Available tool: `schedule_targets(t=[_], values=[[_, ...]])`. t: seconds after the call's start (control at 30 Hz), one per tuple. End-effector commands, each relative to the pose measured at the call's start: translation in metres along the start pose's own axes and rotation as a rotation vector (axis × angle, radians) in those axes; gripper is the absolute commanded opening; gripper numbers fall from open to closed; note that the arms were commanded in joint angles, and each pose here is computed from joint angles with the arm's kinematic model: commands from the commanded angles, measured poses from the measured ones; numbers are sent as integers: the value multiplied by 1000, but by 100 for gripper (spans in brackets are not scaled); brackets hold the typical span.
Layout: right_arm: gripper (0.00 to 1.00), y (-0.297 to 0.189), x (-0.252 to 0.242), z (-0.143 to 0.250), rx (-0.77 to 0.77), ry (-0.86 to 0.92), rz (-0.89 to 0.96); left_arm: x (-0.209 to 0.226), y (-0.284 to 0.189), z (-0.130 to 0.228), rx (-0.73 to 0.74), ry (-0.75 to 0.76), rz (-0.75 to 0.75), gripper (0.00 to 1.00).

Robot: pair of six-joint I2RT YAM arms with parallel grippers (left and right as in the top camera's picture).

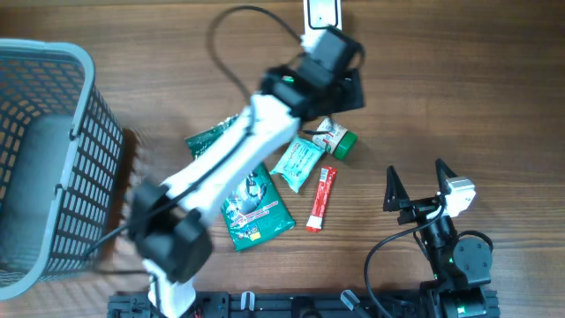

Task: Scan the item barcode
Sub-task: 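Carry the tissue pack out and set it right of the jar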

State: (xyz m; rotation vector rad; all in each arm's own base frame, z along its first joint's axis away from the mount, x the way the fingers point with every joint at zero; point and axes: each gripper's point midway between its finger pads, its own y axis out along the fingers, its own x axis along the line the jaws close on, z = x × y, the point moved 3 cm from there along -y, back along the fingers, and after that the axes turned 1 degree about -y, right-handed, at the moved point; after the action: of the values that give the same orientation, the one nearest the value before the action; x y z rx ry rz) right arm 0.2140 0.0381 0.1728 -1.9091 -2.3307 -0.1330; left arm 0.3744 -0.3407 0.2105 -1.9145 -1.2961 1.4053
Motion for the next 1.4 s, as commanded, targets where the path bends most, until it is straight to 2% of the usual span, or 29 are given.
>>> schedule_targets(t=[0.0,0.13,0.33,0.47,0.5,0.53,0.57,0.8,0.93,1.07,1.27,1.37], values=[[100,0,-1,-1,-5,-12,9,-18,48,7,-34,141,51,55],[100,0,-1,0,-2,-12,9,-27,94,17,-65,266,84,55],[100,1,-1,1,4,-12,10,9,141,46,21,271,-42,56],[100,1,-1,1,4,-12,10,16,150,63,69,298,-73,78],[100,1,-1,1,4,-12,10,12,147,60,58,317,-61,84],[100,1,-1,1,4,-12,10,5,142,56,41,342,-44,96],[100,1,-1,1,4,-12,10,-3,134,50,18,365,-25,100],[100,1,-1,1,4,-12,10,-42,37,-30,-253,448,-15,100],[100,1,-1,1,4,-12,10,-68,-69,-87,-512,479,-9,100],[100,1,-1,1,4,-12,10,-70,-177,-128,-779,493,-106,100],[100,1,-1,1,4,-12,10,-49,-303,-145,-1022,531,-284,100],[100,1,-1,1,4,-12,10,-33,-338,-147,-1077,491,-343,100]])
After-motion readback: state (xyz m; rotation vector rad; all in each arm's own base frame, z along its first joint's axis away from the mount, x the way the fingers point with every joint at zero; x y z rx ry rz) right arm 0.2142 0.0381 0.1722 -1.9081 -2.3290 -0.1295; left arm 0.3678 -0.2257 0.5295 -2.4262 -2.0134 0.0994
